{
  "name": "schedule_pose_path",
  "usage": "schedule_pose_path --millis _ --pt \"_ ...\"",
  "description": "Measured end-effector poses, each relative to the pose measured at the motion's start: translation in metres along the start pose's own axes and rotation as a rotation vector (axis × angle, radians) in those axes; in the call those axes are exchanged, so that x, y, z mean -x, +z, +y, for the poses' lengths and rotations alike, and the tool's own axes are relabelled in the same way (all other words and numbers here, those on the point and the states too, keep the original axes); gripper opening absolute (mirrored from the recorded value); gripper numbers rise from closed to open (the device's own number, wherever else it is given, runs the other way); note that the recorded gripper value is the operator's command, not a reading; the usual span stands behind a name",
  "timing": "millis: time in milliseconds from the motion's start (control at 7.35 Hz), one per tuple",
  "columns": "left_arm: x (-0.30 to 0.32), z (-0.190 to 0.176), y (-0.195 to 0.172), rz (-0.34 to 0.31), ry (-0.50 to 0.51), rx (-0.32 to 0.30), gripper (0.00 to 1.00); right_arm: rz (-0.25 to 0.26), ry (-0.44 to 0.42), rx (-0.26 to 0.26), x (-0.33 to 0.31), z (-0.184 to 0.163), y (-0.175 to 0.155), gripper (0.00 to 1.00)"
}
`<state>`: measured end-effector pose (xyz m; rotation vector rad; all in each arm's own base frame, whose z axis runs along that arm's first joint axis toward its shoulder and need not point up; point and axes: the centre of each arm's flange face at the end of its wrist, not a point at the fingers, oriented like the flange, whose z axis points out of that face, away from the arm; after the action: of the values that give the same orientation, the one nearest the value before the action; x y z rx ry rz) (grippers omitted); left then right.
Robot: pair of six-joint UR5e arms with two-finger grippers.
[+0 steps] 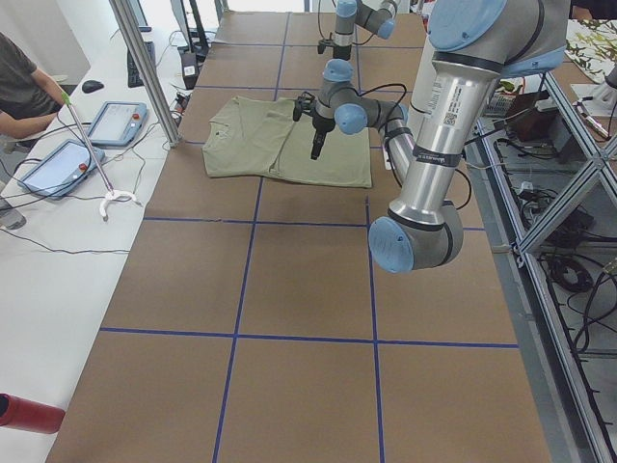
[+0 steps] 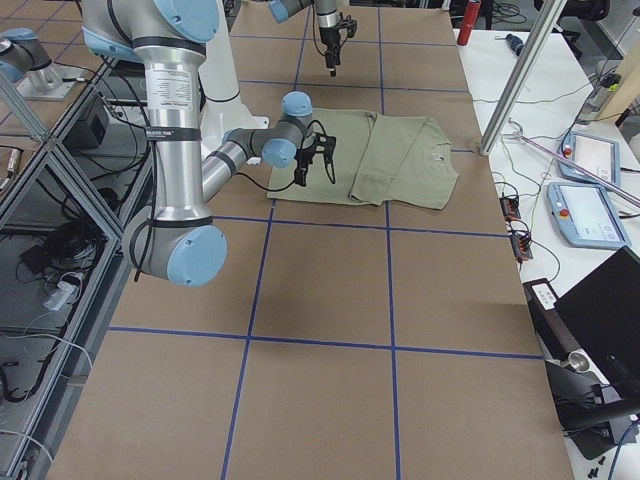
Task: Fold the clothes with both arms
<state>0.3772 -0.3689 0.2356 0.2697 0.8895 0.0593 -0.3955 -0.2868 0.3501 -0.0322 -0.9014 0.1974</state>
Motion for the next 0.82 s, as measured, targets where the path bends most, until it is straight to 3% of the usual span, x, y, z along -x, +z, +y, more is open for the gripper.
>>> schedule_pose_path --millis 408,816 --pt "-0.008 0.004 -0.004 0.017 -0.041 0.002 0.99 0.046 0.038 -0.003 0.001 0.064 0.036 1.0" --pt "-0.01 0.005 -0.008 0.022 -0.049 0.001 0.99 0.09 0.058 0.015 -0.006 0.089 0.06 1.0"
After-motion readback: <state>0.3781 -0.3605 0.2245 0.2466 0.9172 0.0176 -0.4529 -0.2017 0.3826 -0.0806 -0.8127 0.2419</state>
